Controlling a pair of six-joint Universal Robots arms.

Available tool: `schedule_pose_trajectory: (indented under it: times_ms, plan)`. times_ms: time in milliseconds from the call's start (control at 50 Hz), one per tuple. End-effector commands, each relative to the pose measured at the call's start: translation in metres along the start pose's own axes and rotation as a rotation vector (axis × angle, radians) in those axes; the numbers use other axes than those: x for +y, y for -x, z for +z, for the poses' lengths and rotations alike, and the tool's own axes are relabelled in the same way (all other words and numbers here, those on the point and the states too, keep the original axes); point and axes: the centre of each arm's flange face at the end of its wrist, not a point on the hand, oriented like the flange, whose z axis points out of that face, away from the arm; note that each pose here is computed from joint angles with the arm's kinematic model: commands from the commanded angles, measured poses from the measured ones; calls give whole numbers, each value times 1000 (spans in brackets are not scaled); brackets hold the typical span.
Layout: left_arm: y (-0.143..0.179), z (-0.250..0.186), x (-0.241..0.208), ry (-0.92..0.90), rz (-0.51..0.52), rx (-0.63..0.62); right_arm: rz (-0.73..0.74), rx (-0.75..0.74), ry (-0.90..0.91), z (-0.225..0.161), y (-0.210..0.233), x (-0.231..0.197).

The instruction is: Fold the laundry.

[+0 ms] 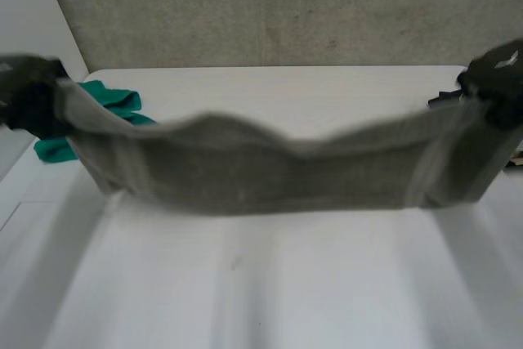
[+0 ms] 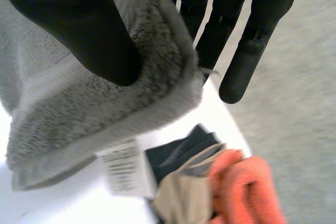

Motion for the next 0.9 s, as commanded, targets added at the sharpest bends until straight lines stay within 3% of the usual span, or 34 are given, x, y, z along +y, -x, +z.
schedule_pose_trajectory:
  times_ms: [20,120,180,260,340,440,560,700,900]
  plan:
    - [-11,64,67,267,127,8,-63,-102,143,46,42,31]
    - [-13,109,78,258,173,-1,-90,-22,101,81,45,29]
    - [-12,134,48,103,190,-14,-89,127,-21,102,31,6]
    - [-2,151,-23,-241,185,-100,-29,403,-278,111,-11,-42]
    - [11,139,-107,-694,102,-172,64,684,-669,94,-65,-90]
    - [16,122,-145,-984,62,-184,85,794,-904,74,-82,-106]
    - [19,134,-121,-868,44,-181,124,692,-867,77,-67,-101]
    - [21,154,-59,-658,-20,-155,188,511,-673,106,-31,-66]
    - [-17,175,72,-311,-38,33,212,178,-274,147,58,20]
